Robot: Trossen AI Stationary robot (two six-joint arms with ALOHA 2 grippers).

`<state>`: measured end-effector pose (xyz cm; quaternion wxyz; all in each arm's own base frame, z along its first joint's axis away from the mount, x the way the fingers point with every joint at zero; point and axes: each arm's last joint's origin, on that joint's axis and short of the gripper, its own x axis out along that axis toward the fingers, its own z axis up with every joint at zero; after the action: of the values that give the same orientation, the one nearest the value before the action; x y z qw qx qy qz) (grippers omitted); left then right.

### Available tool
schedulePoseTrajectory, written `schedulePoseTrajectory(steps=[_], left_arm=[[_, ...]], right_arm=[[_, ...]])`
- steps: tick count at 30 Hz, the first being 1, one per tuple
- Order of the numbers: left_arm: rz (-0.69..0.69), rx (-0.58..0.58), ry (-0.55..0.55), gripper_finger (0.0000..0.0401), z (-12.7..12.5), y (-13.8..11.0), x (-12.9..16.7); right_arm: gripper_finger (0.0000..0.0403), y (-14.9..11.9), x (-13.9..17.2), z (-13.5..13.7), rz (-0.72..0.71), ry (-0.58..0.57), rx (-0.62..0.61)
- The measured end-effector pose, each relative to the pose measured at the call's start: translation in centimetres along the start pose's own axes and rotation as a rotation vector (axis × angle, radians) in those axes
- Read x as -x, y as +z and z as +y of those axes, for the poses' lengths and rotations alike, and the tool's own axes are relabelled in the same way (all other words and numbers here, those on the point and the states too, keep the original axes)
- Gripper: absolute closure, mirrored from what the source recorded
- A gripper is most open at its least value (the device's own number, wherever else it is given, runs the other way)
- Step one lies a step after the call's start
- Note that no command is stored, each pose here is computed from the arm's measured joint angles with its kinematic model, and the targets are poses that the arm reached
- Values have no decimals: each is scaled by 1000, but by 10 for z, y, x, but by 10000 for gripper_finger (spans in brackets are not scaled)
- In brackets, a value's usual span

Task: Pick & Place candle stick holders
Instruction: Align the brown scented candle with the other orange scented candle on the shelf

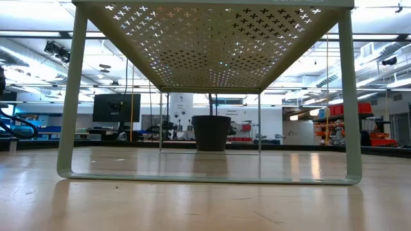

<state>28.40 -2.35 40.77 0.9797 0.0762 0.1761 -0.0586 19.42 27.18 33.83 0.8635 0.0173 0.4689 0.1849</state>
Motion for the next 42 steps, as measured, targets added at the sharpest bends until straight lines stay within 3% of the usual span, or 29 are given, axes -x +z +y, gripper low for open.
schedulePoseTrajectory(steps=[8, 27, 42], left_arm=[[0, 0, 0, 334, 0, 0, 0], [0, 0, 0, 334, 0, 0, 0], [0, 1, 0, 334, 0, 0, 0]], right_arm=[[7, -18, -21, -9, 69, -65, 21], [3, -59, -62, -32, 199, -163, -179], [3, -68, -71, -43, 246, -201, -279]])
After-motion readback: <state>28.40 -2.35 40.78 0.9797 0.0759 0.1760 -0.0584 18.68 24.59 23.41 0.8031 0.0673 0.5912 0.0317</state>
